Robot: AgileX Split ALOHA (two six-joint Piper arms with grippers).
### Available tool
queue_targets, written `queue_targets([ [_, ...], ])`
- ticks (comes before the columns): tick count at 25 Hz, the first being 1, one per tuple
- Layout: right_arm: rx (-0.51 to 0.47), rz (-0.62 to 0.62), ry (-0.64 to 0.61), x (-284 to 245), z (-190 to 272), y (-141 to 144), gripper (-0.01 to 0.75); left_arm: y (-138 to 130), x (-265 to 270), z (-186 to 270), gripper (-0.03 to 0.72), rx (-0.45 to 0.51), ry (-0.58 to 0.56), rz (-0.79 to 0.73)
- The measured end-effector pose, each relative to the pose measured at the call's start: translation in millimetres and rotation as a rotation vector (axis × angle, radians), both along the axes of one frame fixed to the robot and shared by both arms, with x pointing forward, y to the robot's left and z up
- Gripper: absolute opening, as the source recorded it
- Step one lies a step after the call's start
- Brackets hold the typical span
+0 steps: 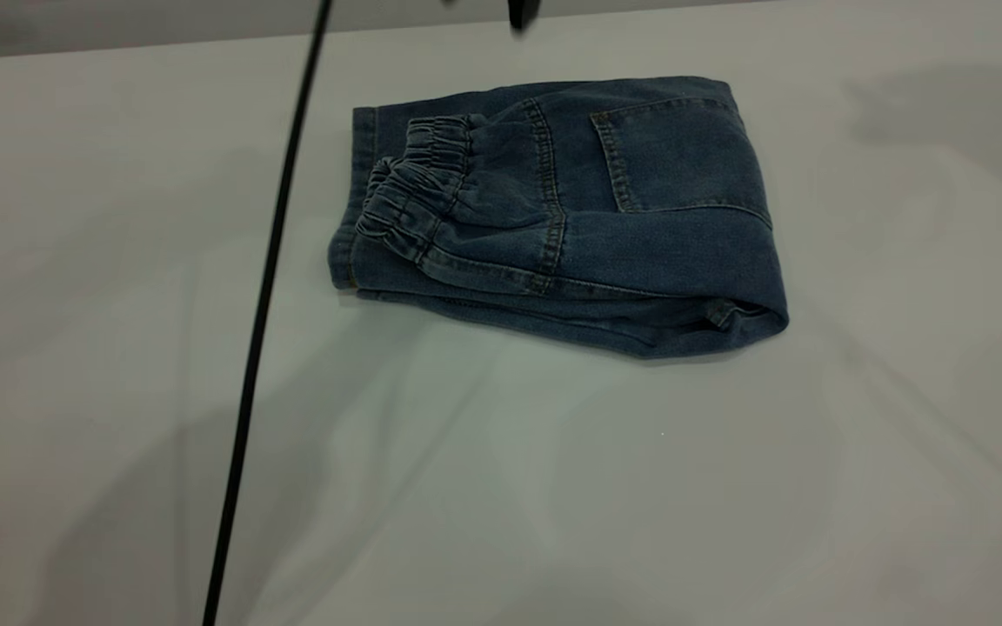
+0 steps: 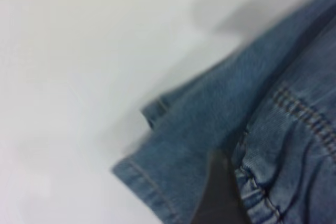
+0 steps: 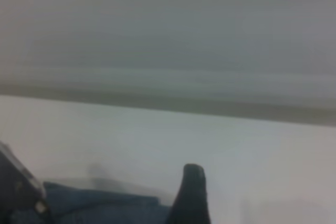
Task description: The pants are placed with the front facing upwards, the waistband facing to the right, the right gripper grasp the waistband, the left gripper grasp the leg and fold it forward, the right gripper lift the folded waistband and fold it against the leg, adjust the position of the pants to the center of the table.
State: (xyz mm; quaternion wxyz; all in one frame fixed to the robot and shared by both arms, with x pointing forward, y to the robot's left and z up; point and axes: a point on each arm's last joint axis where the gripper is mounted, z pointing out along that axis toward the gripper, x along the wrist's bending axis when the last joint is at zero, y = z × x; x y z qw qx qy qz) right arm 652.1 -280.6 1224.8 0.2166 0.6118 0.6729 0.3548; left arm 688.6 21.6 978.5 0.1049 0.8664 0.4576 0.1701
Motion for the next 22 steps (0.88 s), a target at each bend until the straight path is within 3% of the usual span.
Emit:
queue_targets([
  [3,0.002,0.006,-0.046,-17.2,19.5,2.0,0.573,5.3,-7.8,47.4,0.475,-0.038,-0.077,-0.026],
  [9,0.097,0.062,-0.062,-59.4,41.0,11.1,0.573,25.1,-33.6,140.7,0.475,-0.093,-0.247,-0.060],
  [13,0.086,0.097,-0.077,-97.9,51.5,12.7,0.571,46.1,-58.7,194.8,0.475,-0.110,-0.353,-0.050],
  [22,0.086,0.118,-0.191,-212.8,78.9,14.0,0.570,99.5,-136.7,254.0,0.475,-0.100,-0.405,-0.085],
])
